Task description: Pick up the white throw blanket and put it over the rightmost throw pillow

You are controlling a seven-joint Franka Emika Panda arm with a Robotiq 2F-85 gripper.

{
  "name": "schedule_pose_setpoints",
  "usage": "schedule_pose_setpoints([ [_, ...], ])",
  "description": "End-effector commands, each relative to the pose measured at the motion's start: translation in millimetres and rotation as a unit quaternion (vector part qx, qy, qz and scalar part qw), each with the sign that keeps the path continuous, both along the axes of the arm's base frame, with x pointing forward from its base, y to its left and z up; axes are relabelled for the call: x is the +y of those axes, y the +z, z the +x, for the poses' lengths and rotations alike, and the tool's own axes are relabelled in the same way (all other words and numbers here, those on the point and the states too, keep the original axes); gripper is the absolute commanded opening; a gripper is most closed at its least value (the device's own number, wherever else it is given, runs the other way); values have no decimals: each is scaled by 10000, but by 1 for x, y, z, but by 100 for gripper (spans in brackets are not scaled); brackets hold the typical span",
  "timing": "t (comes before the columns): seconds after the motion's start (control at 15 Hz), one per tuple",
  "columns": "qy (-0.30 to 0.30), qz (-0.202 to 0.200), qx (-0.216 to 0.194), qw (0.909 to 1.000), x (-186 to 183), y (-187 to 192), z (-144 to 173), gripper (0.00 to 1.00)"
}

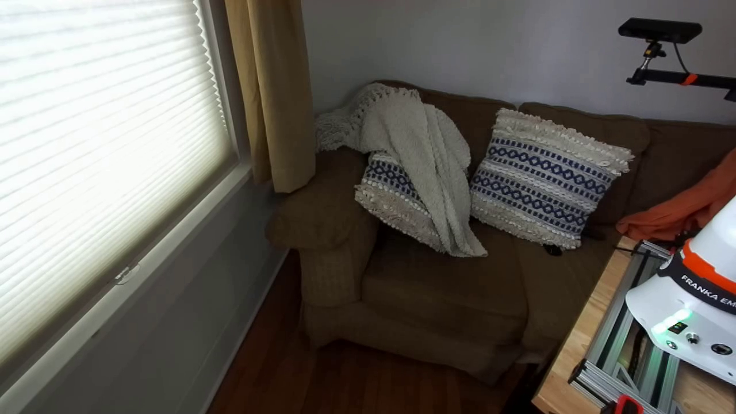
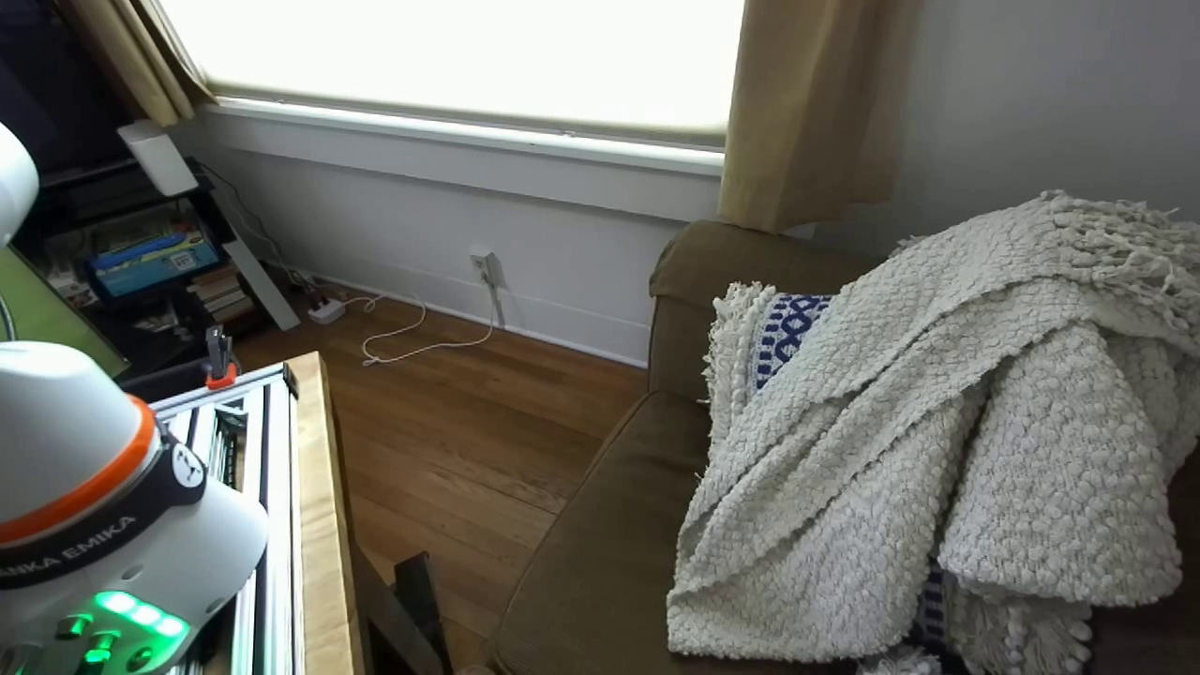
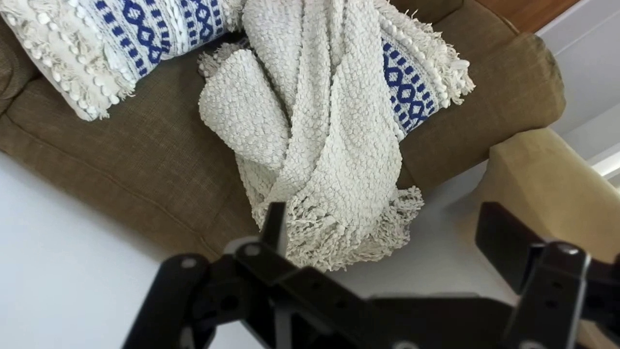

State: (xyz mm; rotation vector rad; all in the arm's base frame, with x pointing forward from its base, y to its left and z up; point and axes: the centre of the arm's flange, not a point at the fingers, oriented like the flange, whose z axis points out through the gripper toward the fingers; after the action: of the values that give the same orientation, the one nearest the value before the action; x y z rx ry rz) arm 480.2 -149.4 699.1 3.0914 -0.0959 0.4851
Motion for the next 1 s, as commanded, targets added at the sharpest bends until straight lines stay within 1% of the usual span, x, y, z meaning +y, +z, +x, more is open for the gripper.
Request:
schedule_pose_setpoints([
  [0.0,-32,-106,-122,9999,26,-72,-31,100],
  [0.2,-106,-39,-35,9999,32,-106,-36,100],
  [0.33,-52,-122,-16,9999,34,-134,-43,100],
  [0.47,-38,-10,7,10000,35,-152,-50,100],
  [0.53,-10,19,35,10000,35,-158,-53,100],
  [0.6,17,-29,117,9999,29,-143,-27,100],
  [0.73,23,-5,158,9999,31,-154,-35,100],
  [0.93,26,-4,132,9999,32,-152,-38,100],
])
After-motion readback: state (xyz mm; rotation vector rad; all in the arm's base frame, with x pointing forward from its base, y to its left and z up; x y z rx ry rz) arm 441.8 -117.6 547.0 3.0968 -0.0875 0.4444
